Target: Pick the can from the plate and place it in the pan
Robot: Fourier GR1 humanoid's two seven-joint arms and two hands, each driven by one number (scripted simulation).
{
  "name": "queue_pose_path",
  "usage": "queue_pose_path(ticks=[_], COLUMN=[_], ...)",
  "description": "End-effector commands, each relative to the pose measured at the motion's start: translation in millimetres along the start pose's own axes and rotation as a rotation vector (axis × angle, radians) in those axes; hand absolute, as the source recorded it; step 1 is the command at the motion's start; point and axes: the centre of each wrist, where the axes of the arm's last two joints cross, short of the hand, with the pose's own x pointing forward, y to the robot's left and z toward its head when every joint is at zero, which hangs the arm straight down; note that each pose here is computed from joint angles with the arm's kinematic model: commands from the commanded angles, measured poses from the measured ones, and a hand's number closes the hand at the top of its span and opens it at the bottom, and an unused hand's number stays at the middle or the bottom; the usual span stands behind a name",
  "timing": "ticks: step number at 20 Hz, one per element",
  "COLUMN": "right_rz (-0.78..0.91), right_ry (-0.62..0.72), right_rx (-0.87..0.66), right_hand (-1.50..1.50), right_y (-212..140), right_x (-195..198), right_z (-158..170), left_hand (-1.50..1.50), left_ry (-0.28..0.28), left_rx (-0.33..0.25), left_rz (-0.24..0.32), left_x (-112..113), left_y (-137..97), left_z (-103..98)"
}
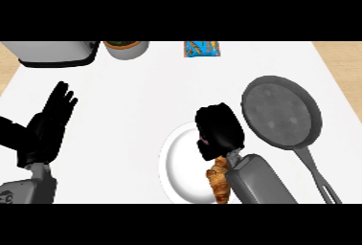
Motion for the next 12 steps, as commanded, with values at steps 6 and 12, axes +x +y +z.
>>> queue_pose_path(ticks=[6,12], right_rz=[0.017,-0.057], right_ry=[0.216,0.321], right_rx=[-0.347,-0.373], right_hand=[1.5,1.5], right_y=[-102,-127], right_x=[42,37], right_z=[78,94], left_hand=[0.0,0.0], left_ry=[-0.026,-0.038], left_rx=[0.001,-0.046], left_rz=[0.004,-0.001], left_x=[19,24], left_y=[4,-20], left_z=[-7,-2])
